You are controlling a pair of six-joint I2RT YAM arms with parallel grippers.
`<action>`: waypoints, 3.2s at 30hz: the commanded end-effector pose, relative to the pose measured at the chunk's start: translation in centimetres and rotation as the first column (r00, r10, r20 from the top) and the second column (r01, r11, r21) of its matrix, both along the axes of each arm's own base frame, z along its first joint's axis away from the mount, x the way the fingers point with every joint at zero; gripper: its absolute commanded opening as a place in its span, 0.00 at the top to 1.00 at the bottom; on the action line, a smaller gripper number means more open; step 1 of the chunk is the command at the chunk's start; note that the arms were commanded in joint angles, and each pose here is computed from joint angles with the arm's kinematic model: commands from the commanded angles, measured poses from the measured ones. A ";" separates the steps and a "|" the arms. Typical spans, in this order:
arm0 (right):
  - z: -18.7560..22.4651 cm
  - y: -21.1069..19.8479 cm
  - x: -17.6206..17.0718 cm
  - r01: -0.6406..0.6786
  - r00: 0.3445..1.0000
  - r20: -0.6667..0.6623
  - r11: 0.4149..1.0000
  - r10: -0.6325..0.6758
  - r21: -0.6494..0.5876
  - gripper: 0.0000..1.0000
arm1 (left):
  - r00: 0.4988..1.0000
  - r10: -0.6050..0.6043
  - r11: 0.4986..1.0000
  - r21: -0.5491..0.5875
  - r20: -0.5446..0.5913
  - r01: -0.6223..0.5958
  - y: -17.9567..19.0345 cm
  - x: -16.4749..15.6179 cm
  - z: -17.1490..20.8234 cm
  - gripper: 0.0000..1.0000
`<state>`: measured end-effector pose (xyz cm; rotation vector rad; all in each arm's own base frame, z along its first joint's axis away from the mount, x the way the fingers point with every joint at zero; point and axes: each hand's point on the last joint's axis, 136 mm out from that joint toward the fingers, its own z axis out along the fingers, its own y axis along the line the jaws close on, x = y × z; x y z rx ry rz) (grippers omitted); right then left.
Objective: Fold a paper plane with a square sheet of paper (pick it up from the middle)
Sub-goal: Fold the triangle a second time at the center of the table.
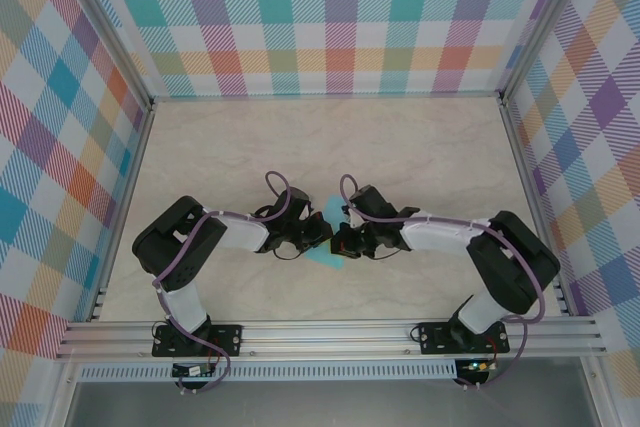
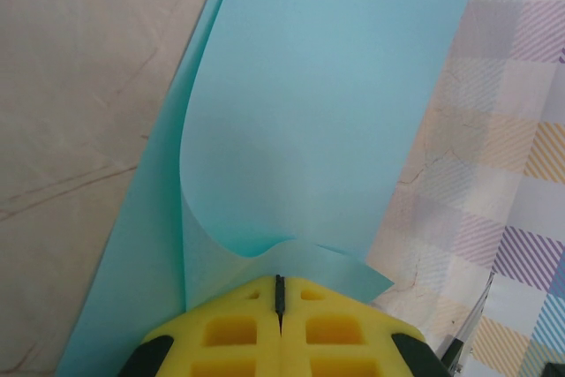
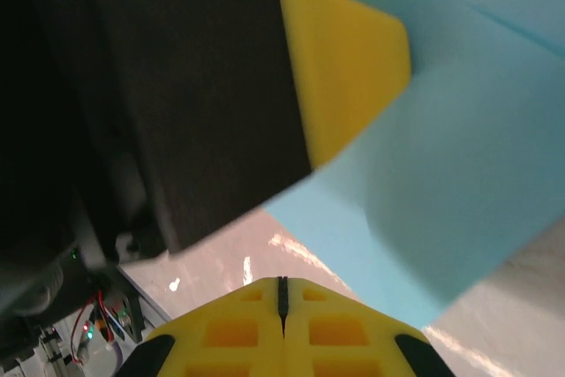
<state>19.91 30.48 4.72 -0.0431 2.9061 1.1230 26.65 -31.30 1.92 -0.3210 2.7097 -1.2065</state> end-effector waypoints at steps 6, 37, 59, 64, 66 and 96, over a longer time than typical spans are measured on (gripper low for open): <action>-3.6 -1.3 -0.3 0.013 0.998 -0.060 0.992 -0.021 -0.126 0.95 | 0.997 -0.017 0.996 0.085 -0.070 0.023 1.1 -1.8 -2.4 1.00; -7.0 -5.5 -3.8 -0.097 0.986 -0.157 0.956 0.055 -0.278 1.00 | 1.000 0.007 0.995 0.104 0.021 -0.009 2.8 4.1 -1.4 1.00; -5.3 -5.3 -4.0 -0.234 0.970 -0.116 0.950 0.214 -0.209 1.00 | 0.999 0.014 0.994 0.105 0.036 -0.017 4.9 6.5 0.2 1.00; -4.5 -4.9 -4.1 -0.296 0.954 -0.101 0.940 0.282 -0.169 1.00 | 0.997 0.001 0.995 0.095 0.083 -0.009 5.1 6.5 3.3 1.00; -4.3 -4.7 -3.8 -0.306 0.951 -0.092 0.937 0.294 -0.166 1.00 | 0.995 0.003 0.998 0.066 0.099 -0.010 4.9 6.2 4.6 1.00; -0.7 -2.4 -0.9 -0.195 0.981 -0.011 0.976 0.194 -0.093 0.94 | 0.995 -0.099 0.984 0.148 -0.012 0.100 1.9 -0.8 -2.3 1.00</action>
